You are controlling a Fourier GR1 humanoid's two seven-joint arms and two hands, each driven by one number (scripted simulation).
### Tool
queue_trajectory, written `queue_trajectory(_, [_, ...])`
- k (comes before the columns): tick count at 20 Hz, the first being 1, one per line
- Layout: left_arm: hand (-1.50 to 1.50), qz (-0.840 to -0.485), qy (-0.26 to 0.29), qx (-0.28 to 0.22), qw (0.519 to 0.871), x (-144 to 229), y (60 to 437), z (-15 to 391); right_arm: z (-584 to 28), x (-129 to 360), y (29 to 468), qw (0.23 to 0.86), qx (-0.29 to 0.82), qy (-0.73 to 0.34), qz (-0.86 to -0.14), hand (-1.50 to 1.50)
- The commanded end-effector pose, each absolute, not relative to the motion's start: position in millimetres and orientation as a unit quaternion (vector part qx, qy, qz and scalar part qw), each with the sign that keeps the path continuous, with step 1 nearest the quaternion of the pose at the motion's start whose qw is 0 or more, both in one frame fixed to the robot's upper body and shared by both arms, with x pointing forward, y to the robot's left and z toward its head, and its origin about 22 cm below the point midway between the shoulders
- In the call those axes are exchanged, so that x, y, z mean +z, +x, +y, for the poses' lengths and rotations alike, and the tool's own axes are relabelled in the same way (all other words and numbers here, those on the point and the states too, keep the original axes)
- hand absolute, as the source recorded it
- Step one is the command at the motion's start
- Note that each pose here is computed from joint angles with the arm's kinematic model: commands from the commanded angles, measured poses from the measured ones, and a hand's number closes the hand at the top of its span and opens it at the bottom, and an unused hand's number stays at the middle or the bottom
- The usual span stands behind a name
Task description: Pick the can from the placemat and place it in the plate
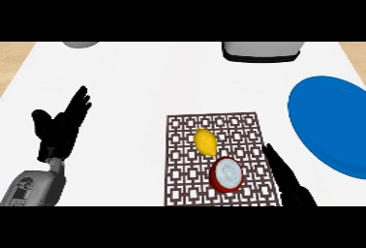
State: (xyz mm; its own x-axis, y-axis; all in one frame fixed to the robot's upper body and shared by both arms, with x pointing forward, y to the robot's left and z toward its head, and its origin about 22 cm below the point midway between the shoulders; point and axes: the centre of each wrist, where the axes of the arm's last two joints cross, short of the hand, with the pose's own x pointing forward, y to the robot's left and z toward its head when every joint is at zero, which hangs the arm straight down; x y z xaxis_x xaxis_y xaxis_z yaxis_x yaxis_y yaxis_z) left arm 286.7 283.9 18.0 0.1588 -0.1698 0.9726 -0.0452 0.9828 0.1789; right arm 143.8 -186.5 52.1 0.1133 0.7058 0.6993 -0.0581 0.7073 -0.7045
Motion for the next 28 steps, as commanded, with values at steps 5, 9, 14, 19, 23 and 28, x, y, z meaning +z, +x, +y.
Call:
queue_trajectory(5, [0.0,-0.647,0.077,-0.039,0.758,20.8,276.2,296.3,-166.7,56.8,168.3,0.719,0.339,-0.291,-0.532,-1.5])
queue_trajectory(9, [0.0,-0.642,0.08,-0.037,0.762,24.3,282.7,277.4,-158.0,65.9,192.7,0.722,0.364,-0.289,-0.513,-1.5])
queue_trajectory(14, [0.0,-0.645,0.073,-0.038,0.76,22.4,265.8,281.8,-162.8,58.8,195.1,0.741,0.365,-0.267,-0.496,-1.5])
queue_trajectory(19, [0.0,-0.645,0.08,-0.031,0.759,16.7,280.5,278.9,-150.4,48.6,213.1,0.738,0.372,-0.275,-0.49,-1.5])
queue_trajectory(23, [0.0,-0.649,0.078,-0.034,0.756,25.9,290.3,280.8,-143.7,35.1,215.6,0.734,0.383,-0.294,-0.478,-1.5])
queue_trajectory(28, [0.0,-0.646,0.072,-0.044,0.759,20.6,286.3,275.1,-135.4,28.4,212.0,0.734,0.404,-0.291,-0.461,-1.5])
